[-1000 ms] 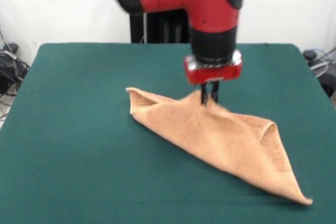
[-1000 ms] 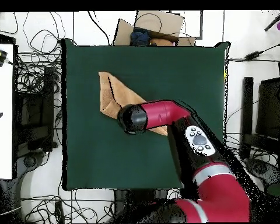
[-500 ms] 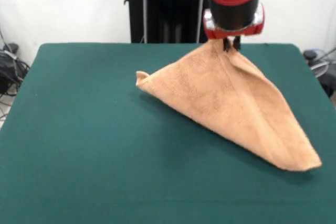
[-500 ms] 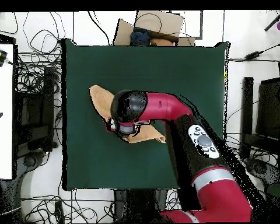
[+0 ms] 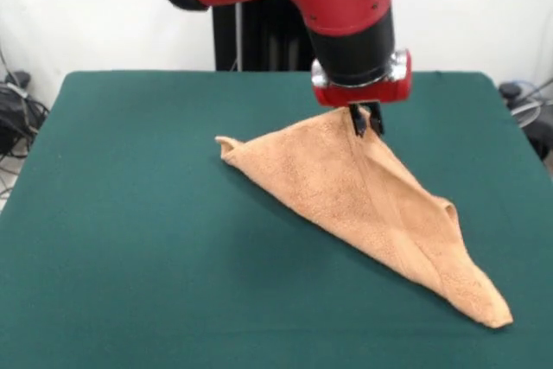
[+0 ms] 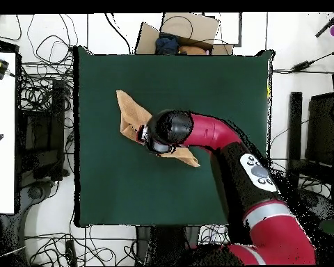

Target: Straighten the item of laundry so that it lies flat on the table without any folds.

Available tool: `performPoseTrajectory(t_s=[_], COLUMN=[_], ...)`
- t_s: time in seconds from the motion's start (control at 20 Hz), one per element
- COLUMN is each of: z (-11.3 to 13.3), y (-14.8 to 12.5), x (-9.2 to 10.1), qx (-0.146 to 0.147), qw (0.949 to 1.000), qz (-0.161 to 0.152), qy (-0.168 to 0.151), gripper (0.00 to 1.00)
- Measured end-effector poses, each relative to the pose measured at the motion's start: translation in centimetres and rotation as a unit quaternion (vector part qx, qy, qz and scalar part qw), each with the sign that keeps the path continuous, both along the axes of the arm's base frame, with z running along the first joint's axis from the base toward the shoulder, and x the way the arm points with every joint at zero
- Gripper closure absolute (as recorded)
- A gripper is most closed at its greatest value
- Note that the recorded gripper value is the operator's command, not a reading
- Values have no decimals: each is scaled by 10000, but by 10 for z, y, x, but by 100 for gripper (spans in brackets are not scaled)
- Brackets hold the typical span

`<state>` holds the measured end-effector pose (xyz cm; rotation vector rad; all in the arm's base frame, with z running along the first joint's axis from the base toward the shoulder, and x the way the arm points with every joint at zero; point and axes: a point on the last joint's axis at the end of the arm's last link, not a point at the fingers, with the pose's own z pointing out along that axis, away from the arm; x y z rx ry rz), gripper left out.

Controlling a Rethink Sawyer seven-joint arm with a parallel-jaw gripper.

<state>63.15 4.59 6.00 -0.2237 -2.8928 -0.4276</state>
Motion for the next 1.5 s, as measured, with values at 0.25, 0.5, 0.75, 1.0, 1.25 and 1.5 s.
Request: performPoseTrajectory(t_s=[0.25,0.5,0.75,1.0,1.25,1.5], z=[41,90,112,138,154,142], y=[1,1,-9,-17,-19,-31], x=[-2,11,25,45,66,86], qx=[-188,-419,-602,-809,-978,-1010], qw=[9996,9979,9950,9893,9820,9749], qz=[134,260,298,399,595,941], qy=[-169,-432,-735,-1142,-1503,-1745], gripper=[100,100,100,100,100,100])
